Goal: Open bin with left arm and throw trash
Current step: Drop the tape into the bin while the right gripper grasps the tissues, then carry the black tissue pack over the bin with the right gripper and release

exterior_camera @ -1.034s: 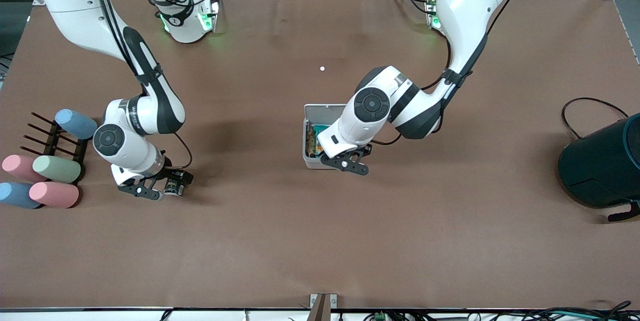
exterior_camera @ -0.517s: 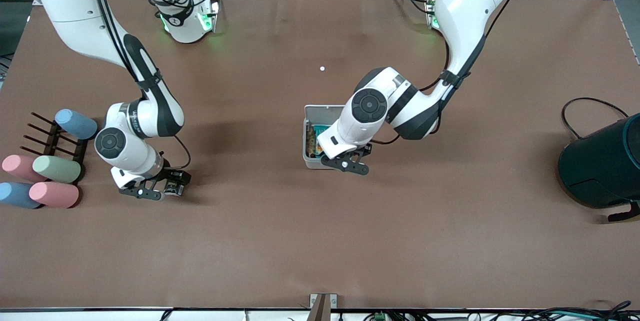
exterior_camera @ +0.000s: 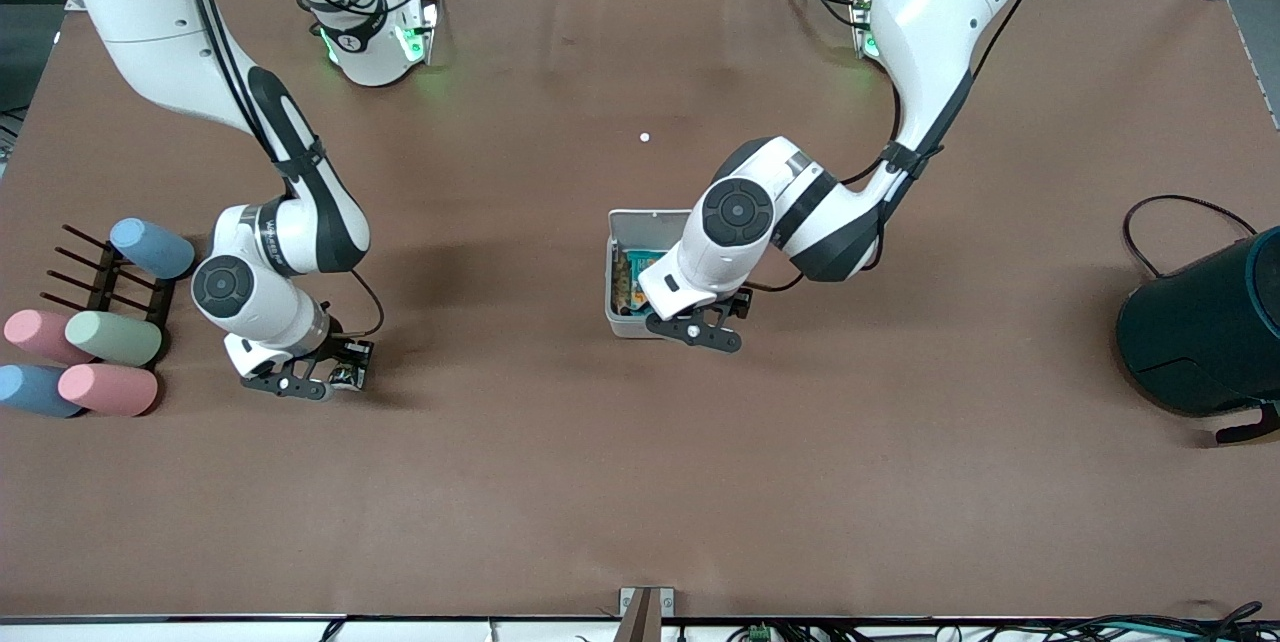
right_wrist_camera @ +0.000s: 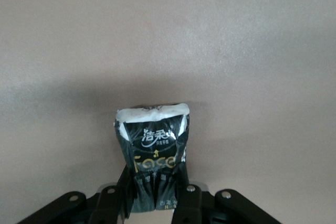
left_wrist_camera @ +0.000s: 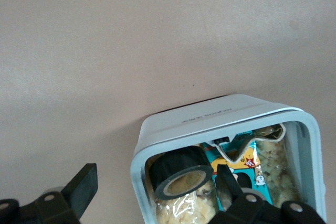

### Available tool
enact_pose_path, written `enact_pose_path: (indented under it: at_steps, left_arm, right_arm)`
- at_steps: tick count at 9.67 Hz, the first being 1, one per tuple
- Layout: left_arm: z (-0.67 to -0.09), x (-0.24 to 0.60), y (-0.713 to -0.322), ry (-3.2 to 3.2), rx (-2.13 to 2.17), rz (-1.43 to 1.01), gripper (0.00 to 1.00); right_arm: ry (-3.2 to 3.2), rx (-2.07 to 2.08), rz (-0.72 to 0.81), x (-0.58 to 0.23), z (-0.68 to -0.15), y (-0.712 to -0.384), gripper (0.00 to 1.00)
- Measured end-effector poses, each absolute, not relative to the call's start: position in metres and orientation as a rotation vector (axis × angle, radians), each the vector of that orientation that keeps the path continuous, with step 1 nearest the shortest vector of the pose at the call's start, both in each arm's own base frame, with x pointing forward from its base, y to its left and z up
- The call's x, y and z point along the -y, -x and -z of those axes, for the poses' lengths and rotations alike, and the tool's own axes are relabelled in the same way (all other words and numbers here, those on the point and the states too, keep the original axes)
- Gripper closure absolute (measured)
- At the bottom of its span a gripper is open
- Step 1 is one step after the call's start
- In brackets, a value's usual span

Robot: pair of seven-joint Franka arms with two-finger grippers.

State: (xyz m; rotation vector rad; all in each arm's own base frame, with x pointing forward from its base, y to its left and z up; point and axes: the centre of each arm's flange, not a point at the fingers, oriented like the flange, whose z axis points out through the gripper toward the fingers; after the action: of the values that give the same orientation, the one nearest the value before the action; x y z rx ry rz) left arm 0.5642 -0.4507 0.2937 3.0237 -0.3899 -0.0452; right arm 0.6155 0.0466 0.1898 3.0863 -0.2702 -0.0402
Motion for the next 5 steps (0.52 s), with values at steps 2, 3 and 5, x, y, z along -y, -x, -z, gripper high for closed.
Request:
enact_pose_path:
  at_steps: [2, 3, 5]
  left_arm:
    - [-0.318, 0.438, -0.572, -3.057, 0.369, 0.064, 0.0]
    - [-0.349, 0.415, -0.584, -3.082, 0.319, 0.049, 0.0]
    - [-0.425, 0.336, -0.612, -3.131, 0.148, 0.002, 0.0]
  right_arm:
    - [-3.049, 0.341, 0.196, -0.051, -0.219, -0.622, 0.65]
    - [-3.025, 0.424, 0.24, -0.065, -0.257, -0.634, 0.65]
    - [-3.054, 0.707, 0.275, -0.135, -0.351, -0.653, 0.65]
